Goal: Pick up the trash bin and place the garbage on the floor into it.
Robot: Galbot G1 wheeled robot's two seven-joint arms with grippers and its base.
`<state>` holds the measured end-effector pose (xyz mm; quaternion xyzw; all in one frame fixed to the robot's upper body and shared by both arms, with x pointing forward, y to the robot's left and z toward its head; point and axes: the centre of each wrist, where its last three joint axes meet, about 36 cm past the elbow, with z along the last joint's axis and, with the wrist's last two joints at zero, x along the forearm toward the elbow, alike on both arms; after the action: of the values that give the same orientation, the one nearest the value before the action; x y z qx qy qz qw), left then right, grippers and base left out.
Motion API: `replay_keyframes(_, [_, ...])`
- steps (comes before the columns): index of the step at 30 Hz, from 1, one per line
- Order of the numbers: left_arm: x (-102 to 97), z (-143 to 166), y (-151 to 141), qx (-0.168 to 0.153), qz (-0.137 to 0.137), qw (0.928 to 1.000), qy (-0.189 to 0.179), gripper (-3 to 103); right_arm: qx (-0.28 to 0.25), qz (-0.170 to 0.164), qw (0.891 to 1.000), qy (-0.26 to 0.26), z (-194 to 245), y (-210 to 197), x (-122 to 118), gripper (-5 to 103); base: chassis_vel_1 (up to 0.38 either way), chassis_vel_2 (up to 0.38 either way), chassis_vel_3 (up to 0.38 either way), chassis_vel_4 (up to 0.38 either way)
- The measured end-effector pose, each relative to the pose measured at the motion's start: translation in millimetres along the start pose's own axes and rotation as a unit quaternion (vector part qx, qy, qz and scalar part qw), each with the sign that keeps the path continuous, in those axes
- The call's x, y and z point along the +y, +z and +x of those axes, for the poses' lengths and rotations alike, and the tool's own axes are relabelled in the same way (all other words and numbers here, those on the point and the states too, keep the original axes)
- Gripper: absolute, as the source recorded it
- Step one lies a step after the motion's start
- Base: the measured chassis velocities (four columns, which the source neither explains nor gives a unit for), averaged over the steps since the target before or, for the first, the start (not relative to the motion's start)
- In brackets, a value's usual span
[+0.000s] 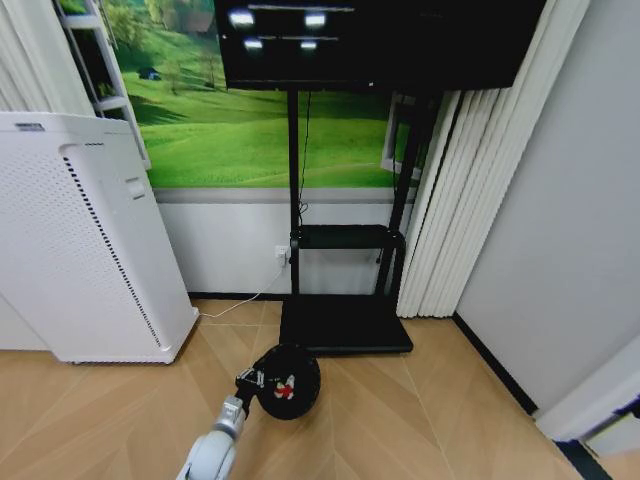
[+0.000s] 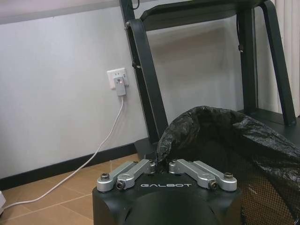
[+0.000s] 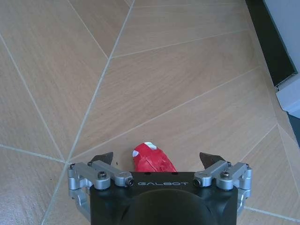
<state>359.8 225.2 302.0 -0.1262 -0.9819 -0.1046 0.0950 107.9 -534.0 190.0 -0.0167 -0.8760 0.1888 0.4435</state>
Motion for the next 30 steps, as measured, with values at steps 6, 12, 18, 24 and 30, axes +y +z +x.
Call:
replay_keyframes(6, [0.4,2,0,0.001,-0.001,1.0,0.0,7,0.013,0.001,1.0,0.003,-3,2,3,100,0.0,0.0,0.0,0.0])
replay_keyframes(12, [1.5,3,0,0.002,-0.001,1.0,-0.002,7,0.028,0.005,1.0,0.013,-5,8,1,100,0.0,0.0,0.0,0.0])
replay_keyframes(18, [0.4,3,0,0.001,0.0,1.0,-0.002,7,0.034,0.003,0.999,0.02,-9,10,2,100,0.0,0.0,0.0,0.0])
replay_keyframes(24, [1.7,3,0,0.002,-0.001,1.0,-0.003,7,0.037,0.001,0.999,0.023,-15,10,5,100,0.0,0.0,0.0,0.0])
replay_keyframes(30, [2.2,4,2,0.004,-0.001,1.0,-0.004,7,0.038,0.001,0.999,0.021,-20,8,8,102,0.0,0.0,0.0,0.0])
